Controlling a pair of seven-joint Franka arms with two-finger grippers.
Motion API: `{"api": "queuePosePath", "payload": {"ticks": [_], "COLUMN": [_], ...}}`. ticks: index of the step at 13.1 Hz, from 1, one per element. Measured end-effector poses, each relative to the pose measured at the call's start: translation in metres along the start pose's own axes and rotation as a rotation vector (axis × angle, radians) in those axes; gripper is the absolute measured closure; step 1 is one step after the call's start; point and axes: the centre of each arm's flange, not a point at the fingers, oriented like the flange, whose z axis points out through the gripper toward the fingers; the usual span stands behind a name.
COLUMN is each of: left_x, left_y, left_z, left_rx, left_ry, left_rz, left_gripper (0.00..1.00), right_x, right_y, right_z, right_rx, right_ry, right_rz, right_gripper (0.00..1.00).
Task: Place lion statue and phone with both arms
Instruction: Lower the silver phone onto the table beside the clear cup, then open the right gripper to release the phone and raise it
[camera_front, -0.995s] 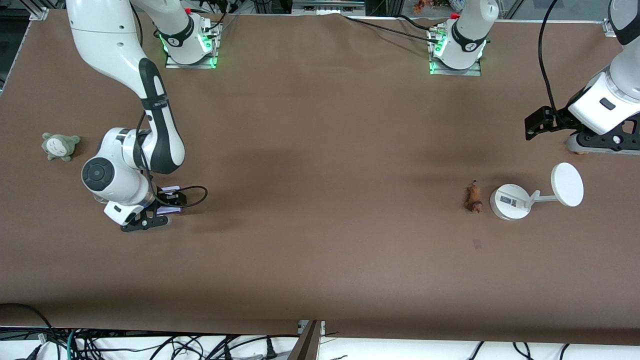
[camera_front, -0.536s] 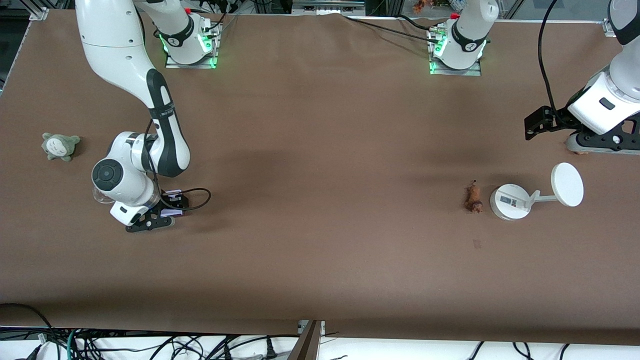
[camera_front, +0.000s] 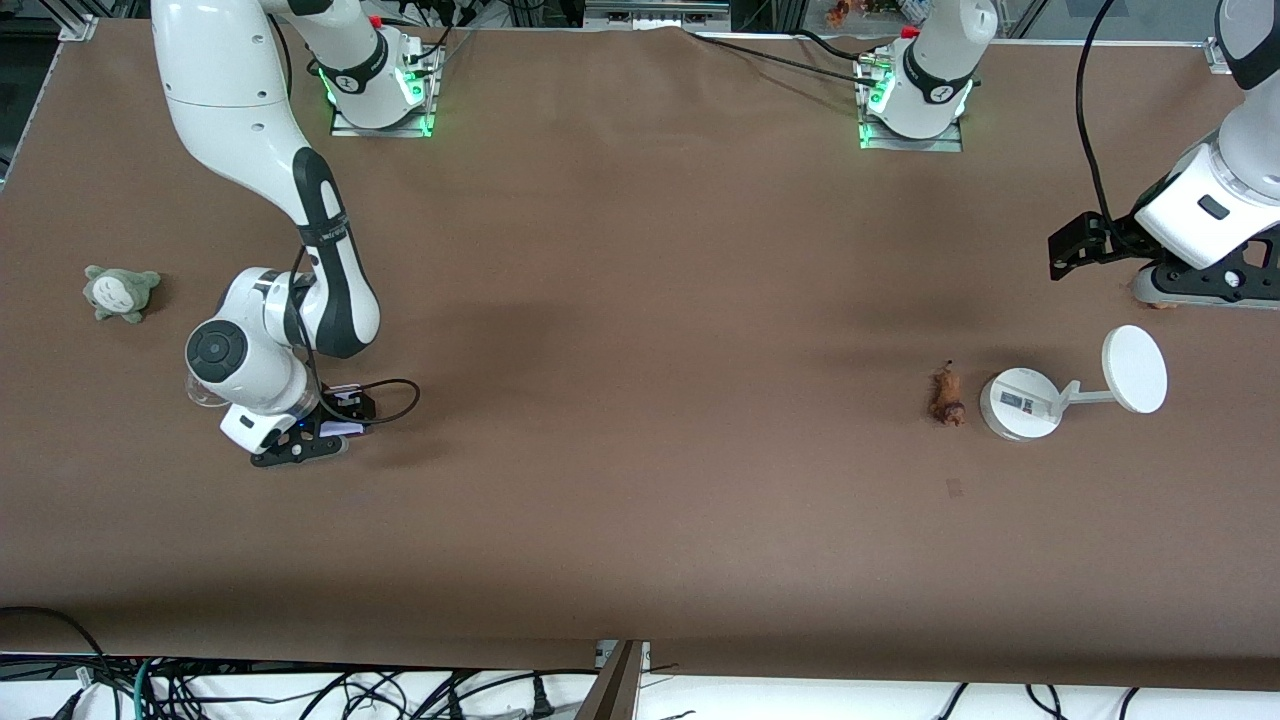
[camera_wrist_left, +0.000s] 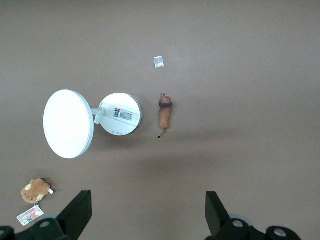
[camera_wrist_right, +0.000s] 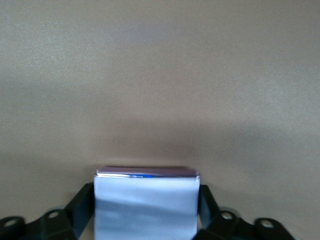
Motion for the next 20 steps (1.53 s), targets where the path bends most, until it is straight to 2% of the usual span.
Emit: {"api": "queuePosePath", "payload": {"ticks": [1, 4, 6, 12, 15, 20], "left_x": [0.0, 0.0, 0.0, 0.0, 0.0, 0.0], "left_y": [0.0, 0.0, 0.0, 0.0, 0.0, 0.0], "left_z": [0.0, 0.0, 0.0, 0.0, 0.0, 0.0], "left_rx": [0.0, 0.0, 0.0, 0.0, 0.0, 0.0], "left_ry": [0.0, 0.0, 0.0, 0.0, 0.0, 0.0], "left_rz": [0.0, 0.0, 0.0, 0.001, 0.0, 0.001], "left_gripper": [0.0, 0.0, 0.0, 0.0, 0.0, 0.0], "right_x": [0.002, 0.008, 0.014, 0.023, 0.02, 0.007], "right_y": [-0.002, -0.009, -0.013, -0.023, -0.022, -0.014], "right_z": [-0.001, -0.016, -0.039, -0.146, -0.205, -0.32], "right_rx": [0.002, 0.019, 0.05, 0.183, 0.226, 0.191], "right_ry": [0.004, 0.015, 0.002, -0.101, -0.151, -0.19], "right_rz": [-0.003, -0.011, -0.014, 0.008, 0.011, 0.041], "right_gripper": [0.0, 0.0, 0.0, 0.0, 0.0, 0.0]}}
